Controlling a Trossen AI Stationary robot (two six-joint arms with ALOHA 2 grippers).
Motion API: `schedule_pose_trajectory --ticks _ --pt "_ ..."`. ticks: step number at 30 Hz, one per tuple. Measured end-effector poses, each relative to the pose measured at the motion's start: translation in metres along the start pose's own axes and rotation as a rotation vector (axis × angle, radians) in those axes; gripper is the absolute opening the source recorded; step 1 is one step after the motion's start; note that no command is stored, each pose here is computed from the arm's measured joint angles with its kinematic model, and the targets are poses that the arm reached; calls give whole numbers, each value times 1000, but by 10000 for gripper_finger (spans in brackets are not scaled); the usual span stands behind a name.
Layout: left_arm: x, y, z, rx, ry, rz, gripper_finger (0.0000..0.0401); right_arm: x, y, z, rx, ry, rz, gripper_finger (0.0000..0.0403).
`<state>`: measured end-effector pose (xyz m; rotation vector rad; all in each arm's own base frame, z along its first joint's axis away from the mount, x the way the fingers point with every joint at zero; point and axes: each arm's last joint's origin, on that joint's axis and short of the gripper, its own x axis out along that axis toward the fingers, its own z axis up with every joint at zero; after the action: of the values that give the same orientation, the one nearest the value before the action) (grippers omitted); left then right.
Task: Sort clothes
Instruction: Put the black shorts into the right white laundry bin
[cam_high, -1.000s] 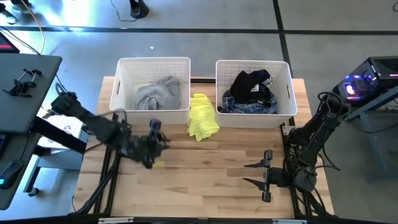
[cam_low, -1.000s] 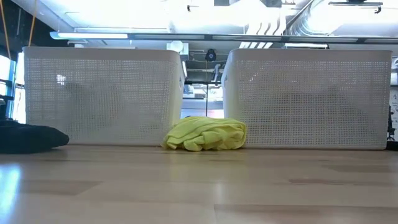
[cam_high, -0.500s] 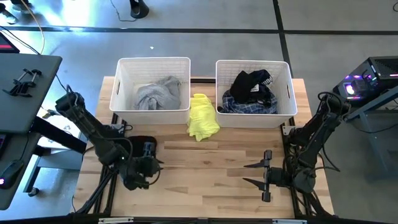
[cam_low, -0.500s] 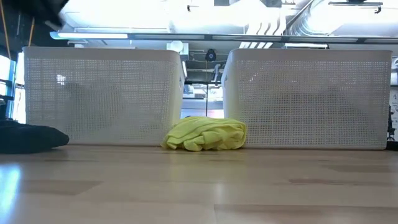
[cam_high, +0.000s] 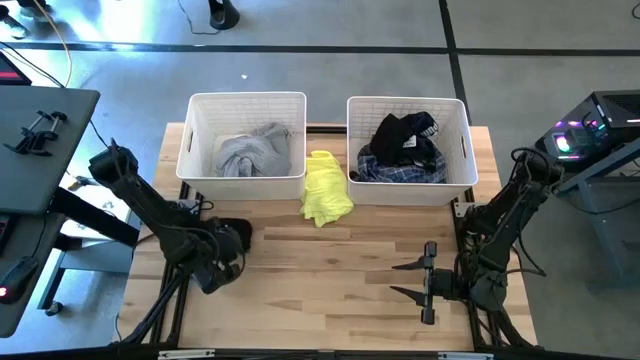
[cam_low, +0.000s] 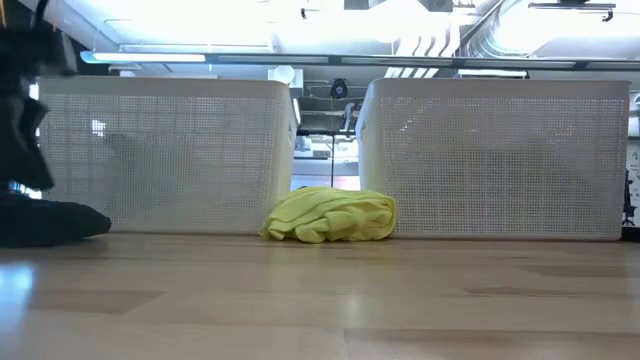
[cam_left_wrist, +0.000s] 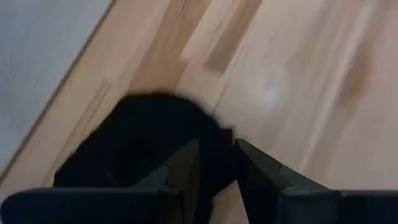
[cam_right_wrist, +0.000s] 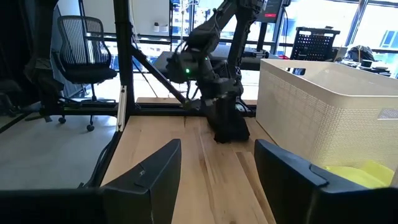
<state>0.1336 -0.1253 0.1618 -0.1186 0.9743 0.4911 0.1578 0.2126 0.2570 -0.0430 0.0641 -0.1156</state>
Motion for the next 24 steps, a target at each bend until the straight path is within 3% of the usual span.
schedule_pose_trajectory --ticks 7,12,15,18,21,24 --pt "24 20 -26 -94 101 56 160 0 0 0 0 0 -2 195" --pt "41 28 -41 -90 76 14 195 0 0 0 2 0 -2 195" --pt "43 22 -40 -43 20 -51 167 1 0 0 8 0 -4 195" --pt "43 11 -35 10 -37 -156 103 3 -2 -1 22 5 -7 195" --pt "44 1 -27 48 -103 -246 29 15 -2 -6 13 36 73 195" --pt "43 -9 -15 68 -204 -320 14 36 -1 -20 6 84 126 195"
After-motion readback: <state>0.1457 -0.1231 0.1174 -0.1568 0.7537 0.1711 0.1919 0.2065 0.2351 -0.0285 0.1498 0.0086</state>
